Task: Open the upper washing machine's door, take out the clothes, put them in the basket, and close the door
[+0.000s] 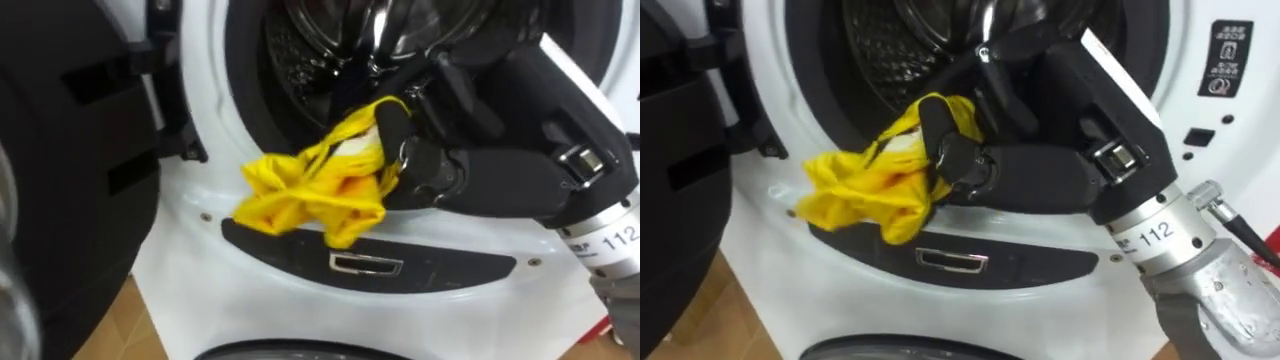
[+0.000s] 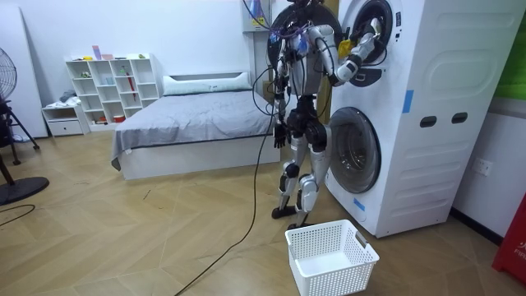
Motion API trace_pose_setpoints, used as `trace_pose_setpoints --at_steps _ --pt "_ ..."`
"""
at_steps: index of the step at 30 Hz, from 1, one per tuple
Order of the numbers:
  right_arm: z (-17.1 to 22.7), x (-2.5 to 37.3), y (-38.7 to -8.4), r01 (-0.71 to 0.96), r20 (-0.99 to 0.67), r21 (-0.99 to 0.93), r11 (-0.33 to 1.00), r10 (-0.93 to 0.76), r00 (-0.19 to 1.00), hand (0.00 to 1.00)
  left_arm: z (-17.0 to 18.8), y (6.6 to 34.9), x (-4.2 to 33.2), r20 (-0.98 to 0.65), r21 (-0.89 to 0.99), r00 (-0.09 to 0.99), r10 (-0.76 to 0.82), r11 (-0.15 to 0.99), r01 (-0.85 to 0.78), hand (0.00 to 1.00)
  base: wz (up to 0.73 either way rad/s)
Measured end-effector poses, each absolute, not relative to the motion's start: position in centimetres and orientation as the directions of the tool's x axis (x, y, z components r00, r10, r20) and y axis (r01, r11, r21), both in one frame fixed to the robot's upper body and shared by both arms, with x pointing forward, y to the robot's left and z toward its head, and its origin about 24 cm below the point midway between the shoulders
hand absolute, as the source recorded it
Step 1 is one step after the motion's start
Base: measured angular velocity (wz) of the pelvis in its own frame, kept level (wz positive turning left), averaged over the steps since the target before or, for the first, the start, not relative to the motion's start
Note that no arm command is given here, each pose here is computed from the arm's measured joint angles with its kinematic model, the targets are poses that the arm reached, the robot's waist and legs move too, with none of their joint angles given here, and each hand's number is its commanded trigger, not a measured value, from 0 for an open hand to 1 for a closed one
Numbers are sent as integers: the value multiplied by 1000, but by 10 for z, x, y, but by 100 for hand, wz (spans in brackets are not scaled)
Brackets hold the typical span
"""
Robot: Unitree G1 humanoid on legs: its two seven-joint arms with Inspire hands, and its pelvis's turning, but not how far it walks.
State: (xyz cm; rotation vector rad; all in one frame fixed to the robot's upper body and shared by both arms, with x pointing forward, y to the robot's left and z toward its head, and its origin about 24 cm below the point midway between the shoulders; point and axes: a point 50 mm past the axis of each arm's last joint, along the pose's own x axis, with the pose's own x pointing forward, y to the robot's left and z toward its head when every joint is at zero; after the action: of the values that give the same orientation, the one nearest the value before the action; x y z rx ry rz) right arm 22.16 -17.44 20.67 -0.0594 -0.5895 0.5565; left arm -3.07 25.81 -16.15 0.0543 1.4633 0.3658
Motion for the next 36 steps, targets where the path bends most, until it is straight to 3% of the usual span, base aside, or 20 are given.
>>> trace_pose_setpoints --at_steps 12,19,26,36 --pt "220 208 -187 -500 581 -182 847 503 640 100 -161 257 -34 -961 245 72 268 941 -231 0 -5" --pt "236 198 -219 -312 674 -180 933 348 651 100 -159 261 -32 -951 265 86 296 928 -263 0 -14" --pt "219 187 -250 -174 625 -112 978 205 753 100 -159 262 -32 -950 267 91 300 926 -266 0 -18" --pt "209 182 -262 -99 583 -91 991 133 801 100 -160 262 -37 -952 271 68 298 926 -263 0 -29"
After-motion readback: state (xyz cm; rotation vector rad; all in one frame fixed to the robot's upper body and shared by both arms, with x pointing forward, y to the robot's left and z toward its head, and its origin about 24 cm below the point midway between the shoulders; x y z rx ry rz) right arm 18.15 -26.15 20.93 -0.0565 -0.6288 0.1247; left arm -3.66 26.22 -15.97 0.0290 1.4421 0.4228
